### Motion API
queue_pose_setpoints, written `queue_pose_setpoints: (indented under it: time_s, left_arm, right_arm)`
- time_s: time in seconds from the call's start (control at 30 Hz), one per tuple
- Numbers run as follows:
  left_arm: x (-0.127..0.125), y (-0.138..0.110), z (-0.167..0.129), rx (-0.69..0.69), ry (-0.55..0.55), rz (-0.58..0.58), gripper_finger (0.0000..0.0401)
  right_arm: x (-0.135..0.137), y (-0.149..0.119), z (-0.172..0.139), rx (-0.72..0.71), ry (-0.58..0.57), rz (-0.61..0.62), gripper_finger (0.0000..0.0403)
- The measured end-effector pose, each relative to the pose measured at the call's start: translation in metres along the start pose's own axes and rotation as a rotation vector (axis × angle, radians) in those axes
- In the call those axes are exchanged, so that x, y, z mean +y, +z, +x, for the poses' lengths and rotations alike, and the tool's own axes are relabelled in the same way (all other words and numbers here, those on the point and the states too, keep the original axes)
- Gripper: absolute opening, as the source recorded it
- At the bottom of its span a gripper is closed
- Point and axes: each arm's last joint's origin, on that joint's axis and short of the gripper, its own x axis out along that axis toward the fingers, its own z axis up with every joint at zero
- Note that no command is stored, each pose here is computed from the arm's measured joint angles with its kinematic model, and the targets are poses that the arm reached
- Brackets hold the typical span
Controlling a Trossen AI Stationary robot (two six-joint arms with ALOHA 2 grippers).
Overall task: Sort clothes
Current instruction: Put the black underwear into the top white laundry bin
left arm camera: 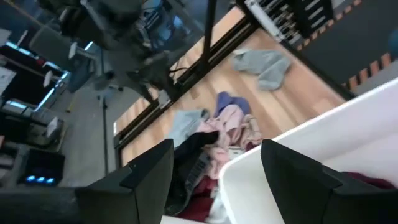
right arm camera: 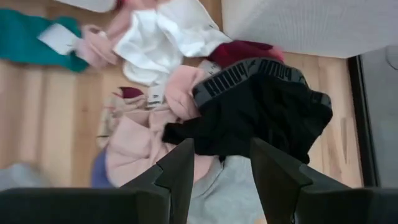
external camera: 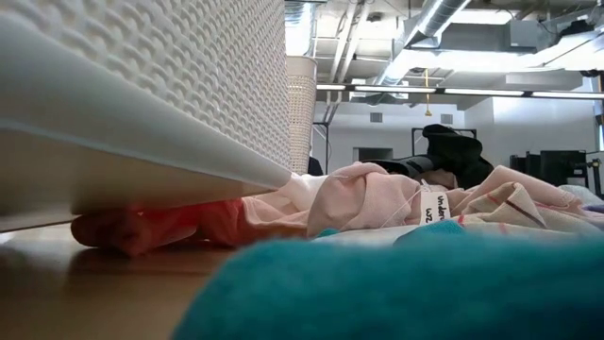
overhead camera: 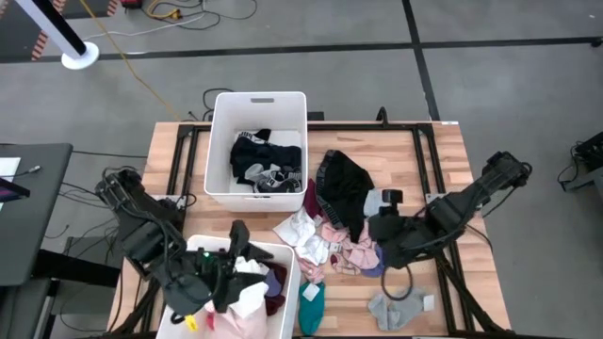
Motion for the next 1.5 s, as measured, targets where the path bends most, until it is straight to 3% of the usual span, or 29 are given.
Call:
queue_pose_setpoints:
  time_s: [0.3,0.5,0.7,0.87,1.03,1.23,1.5]
  left_arm:
    - [0.025,-0.011,0.026,0.027,-0.018,-0.071,0.0235]
    - [0.047,-0.035,0.032,0.037,0.026,-0.152,0.0235]
    - [0.06,-0.067,0.017,-0.132,0.04,-0.302,0.0235]
    - [0.053,-0.095,0.004,-0.389,0.001,-0.394,0.0235]
    - [0.036,-0.124,0.001,-0.562,-0.038,-0.406,0.0235]
    - [0.019,-0.142,0.009,-0.611,-0.112,-0.369,0.0235]
    - [0.008,-0.151,0.017,-0.591,-0.154,-0.301,0.0235]
  right_arm:
    - [0.014,-0.02,0.043,0.046,-0.025,0.013,0.017]
    - [0.022,-0.033,0.057,0.062,-0.033,0.023,0.017]
    - [0.027,-0.038,0.067,0.03,-0.049,0.011,0.017]
    - [0.024,-0.037,0.073,-0.007,-0.092,-0.004,0.017]
    - [0.015,-0.025,0.081,-0.054,-0.112,-0.007,0.017]
    - [-0.011,-0.011,0.095,-0.061,-0.155,0.014,0.0173]
    - [-0.051,0.007,0.115,-0.08,-0.068,0.051,0.0213]
